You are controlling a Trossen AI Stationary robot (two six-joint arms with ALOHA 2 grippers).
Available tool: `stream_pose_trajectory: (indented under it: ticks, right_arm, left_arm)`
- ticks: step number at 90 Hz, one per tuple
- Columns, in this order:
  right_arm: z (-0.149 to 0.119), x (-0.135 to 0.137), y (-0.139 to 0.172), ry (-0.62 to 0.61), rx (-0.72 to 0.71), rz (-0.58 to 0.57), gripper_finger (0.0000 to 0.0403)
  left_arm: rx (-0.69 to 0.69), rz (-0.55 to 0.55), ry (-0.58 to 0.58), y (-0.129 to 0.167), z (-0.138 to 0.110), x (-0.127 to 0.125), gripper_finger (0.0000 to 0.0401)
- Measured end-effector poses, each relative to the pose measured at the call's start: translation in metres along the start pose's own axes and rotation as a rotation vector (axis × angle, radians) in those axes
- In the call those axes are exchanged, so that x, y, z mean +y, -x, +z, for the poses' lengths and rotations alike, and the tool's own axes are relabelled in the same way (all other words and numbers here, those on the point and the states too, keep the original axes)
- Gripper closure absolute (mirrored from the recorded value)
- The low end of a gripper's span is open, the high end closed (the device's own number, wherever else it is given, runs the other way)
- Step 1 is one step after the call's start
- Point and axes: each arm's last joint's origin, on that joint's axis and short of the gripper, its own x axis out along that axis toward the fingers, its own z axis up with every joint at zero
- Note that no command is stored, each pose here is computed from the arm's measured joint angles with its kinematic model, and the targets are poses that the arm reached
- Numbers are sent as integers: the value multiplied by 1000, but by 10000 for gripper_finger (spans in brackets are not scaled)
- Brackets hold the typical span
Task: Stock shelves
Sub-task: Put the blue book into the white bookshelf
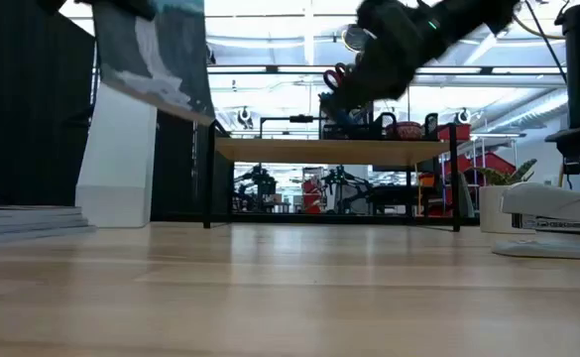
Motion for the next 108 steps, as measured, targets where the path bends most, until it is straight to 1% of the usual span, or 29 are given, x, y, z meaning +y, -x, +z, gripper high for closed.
stream_pose_trajectory:
  ticks: [11, 24, 28, 37, 52, 61, 72, 77, 85, 108]
  right_arm:
    - [-20, 0, -1, -4, -38, 10, 202]
    - [-31, 0, -5, 22, -46, 7, 202]
    - [-31, 0, -5, 35, -45, 8, 202]
    - [-31, 0, -5, 41, -49, 8, 202]
    - [-31, 0, -5, 41, -48, 12, 202]
    - [-31, 0, -5, 41, -47, 12, 202]
    - [-31, 0, -5, 50, -48, 12, 202]
    - [-31, 0, -5, 55, -49, 11, 202]
    - [-31, 0, -5, 63, -51, 11, 202]
    - [-29, 0, -5, 60, -68, 12, 202]
  left_arm:
    - [43, 69, -52, 1, 26, 4, 392]
    - [87, 211, -72, 5, 52, 15, 392]
    - [87, 219, -44, 2, 56, 13, 392]
    - [110, 233, -55, -1, 63, 14, 392]
    - [179, 254, -40, -8, 62, 14, 392]
    - [193, 254, -12, -9, 62, 14, 392]
    - [318, 228, 19, -10, 59, 14, 392]
    - [355, 232, 35, -12, 54, 13, 392]
    - [379, 261, 70, -16, 45, 13, 392]
    - [412, 405, 139, -35, 15, 21, 392]
